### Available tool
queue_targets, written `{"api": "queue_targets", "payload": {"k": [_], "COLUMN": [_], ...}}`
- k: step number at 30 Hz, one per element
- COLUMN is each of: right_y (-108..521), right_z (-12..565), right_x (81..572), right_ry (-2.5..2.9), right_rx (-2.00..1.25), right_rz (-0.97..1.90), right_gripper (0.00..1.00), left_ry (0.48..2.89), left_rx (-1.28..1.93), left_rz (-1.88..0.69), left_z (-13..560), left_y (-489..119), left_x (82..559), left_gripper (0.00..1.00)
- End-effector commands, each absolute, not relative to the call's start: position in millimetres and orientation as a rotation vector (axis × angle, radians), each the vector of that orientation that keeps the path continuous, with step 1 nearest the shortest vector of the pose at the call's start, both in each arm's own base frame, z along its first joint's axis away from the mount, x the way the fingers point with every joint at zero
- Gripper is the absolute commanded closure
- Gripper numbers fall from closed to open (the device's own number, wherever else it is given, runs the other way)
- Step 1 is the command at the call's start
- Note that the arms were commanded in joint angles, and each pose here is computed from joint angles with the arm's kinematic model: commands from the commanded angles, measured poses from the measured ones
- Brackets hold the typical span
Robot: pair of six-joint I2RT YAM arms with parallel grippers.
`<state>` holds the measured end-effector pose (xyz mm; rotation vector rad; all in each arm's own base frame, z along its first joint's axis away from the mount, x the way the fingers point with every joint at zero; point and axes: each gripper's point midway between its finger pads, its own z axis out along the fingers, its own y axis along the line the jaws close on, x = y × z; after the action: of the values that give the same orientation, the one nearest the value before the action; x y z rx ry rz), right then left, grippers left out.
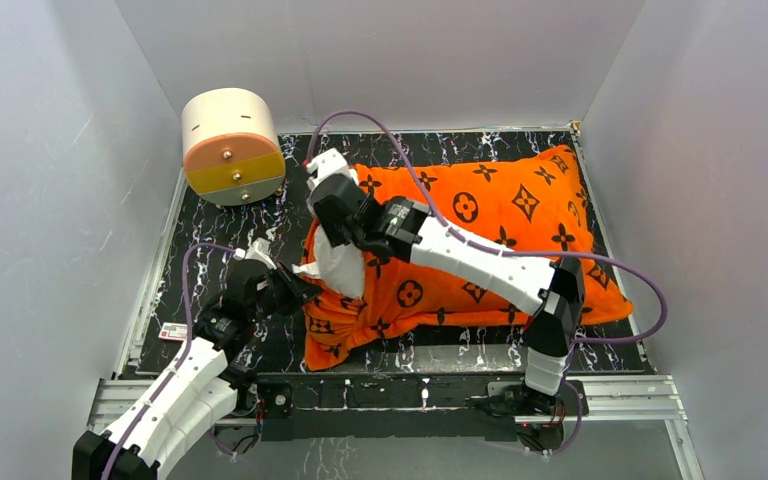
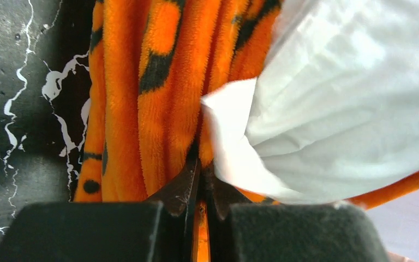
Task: Remove the pillowcase from the pillow
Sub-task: Remove the pillow from the pillowcase.
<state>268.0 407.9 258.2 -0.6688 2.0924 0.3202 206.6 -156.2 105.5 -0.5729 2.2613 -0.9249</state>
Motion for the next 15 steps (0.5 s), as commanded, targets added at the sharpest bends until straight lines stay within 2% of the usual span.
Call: {"api": "queue_targets", "payload": {"k": [1,3,6,9,12,15], "right_y": [399,408,420,419,418,420], "right_z": [301,296,276,251,229,219], "right_x": [244,228,209,212,220,230], "right_ry": [1.999,2.009,2.039,2.054,2.048,2.021], "right_rx": [-0.577,-0.616,-0.672,-0.616,-0.573,-0.524], "right_rz": [0.225,0.231,0.215,0.135,0.070,0.042], "right_gripper": [0.44,0.38,0.35,0.34,0.24,0.20], "left_ry": [2.415,2.413,2.407,2.400,2.401,2.405], "left_rx": [-0.557,-0.542,-0.532,-0.528,-0.520,-0.517], "left_rz": [-0.769,-0.780,-0.789,-0.800,-0.808,-0.815], "left_z": [70,73,76,79,79,79], "left_y": [-140,-142,-143,-144,-145,-146], "left_x": [186,187,188,188,188,187], "left_gripper": [1.00,1.00,1.00,1.00,1.00,1.00]}}
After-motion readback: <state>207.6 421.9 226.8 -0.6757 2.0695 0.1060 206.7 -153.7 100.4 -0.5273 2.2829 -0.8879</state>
